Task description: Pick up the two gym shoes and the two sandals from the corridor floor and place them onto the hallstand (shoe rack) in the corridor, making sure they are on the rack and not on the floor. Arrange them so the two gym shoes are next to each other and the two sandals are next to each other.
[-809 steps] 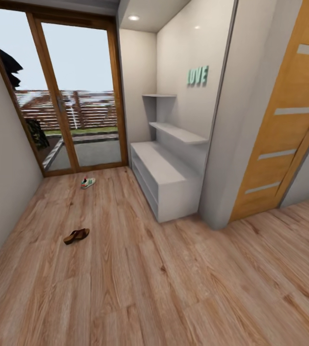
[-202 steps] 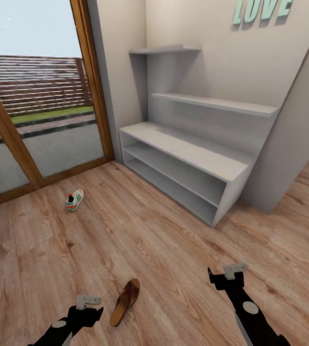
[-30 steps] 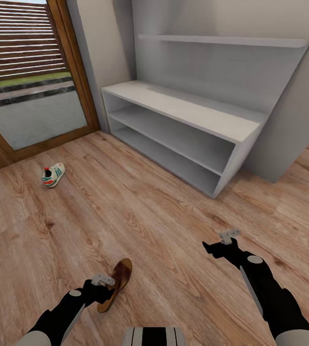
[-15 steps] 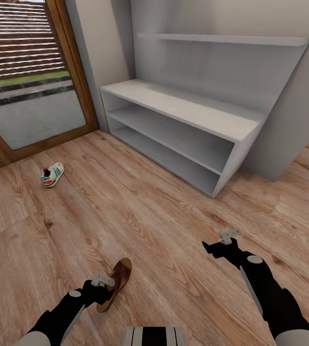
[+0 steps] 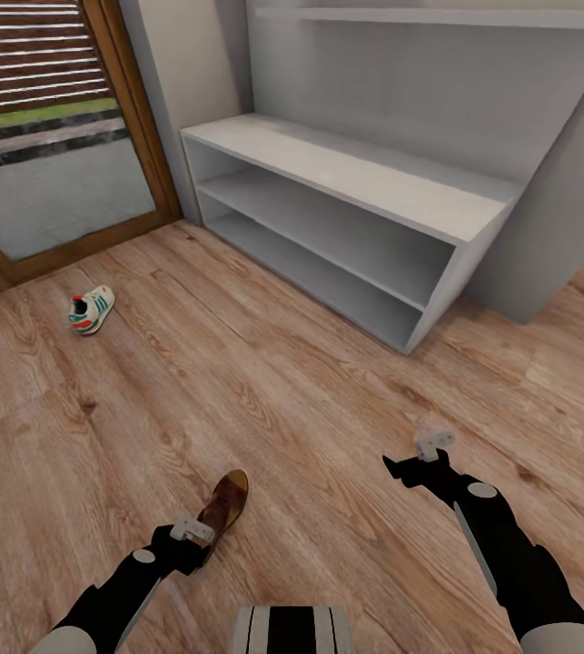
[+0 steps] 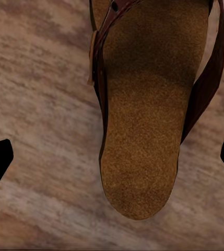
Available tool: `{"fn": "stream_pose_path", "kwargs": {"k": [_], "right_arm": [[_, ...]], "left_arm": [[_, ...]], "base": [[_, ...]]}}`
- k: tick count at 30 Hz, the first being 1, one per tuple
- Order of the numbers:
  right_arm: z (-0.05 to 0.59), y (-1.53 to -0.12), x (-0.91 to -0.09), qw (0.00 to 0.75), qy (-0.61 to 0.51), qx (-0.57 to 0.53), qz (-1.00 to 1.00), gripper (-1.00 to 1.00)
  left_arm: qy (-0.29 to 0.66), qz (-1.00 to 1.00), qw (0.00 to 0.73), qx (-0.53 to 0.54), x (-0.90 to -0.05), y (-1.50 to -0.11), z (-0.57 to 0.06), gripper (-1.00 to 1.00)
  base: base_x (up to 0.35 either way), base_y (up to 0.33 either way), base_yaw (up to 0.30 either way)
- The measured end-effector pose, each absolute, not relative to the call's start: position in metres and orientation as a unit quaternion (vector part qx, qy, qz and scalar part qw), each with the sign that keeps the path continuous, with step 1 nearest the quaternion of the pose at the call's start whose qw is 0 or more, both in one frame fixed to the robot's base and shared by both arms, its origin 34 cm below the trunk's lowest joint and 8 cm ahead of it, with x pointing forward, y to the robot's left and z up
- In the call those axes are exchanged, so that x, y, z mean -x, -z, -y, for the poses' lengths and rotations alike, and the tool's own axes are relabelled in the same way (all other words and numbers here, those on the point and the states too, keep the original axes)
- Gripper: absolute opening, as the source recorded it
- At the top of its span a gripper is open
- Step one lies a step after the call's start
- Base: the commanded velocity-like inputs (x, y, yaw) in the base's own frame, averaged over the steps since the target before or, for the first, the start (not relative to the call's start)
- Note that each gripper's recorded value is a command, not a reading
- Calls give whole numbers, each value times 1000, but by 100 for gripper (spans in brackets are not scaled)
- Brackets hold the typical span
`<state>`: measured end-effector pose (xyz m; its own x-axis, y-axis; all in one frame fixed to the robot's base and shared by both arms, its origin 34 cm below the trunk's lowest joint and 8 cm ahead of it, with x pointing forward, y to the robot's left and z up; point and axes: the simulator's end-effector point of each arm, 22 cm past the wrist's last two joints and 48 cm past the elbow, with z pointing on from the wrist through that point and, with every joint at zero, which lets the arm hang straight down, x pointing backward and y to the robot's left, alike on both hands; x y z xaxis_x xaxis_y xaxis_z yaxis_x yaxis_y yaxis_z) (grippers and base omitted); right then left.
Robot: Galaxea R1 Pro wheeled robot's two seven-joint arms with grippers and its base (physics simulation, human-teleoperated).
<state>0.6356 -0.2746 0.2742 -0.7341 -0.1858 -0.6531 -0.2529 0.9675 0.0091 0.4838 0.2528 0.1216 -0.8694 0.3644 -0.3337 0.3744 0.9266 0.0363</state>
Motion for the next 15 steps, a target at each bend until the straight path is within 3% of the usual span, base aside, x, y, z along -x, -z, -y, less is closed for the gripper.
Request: {"fn": "stream_pose_path", "kwargs": {"k": [11, 15], "right_arm": [[266, -281, -639, 350, -67, 125, -926, 100], [253, -321, -663, 395, -78, 138, -905, 100]], "left_arm": [[7, -967, 169, -192, -484, -120, -256, 100], [6, -966, 171, -194, -486, -121, -255, 100]], "base": [[0, 0, 0], [0, 0, 0]]}}
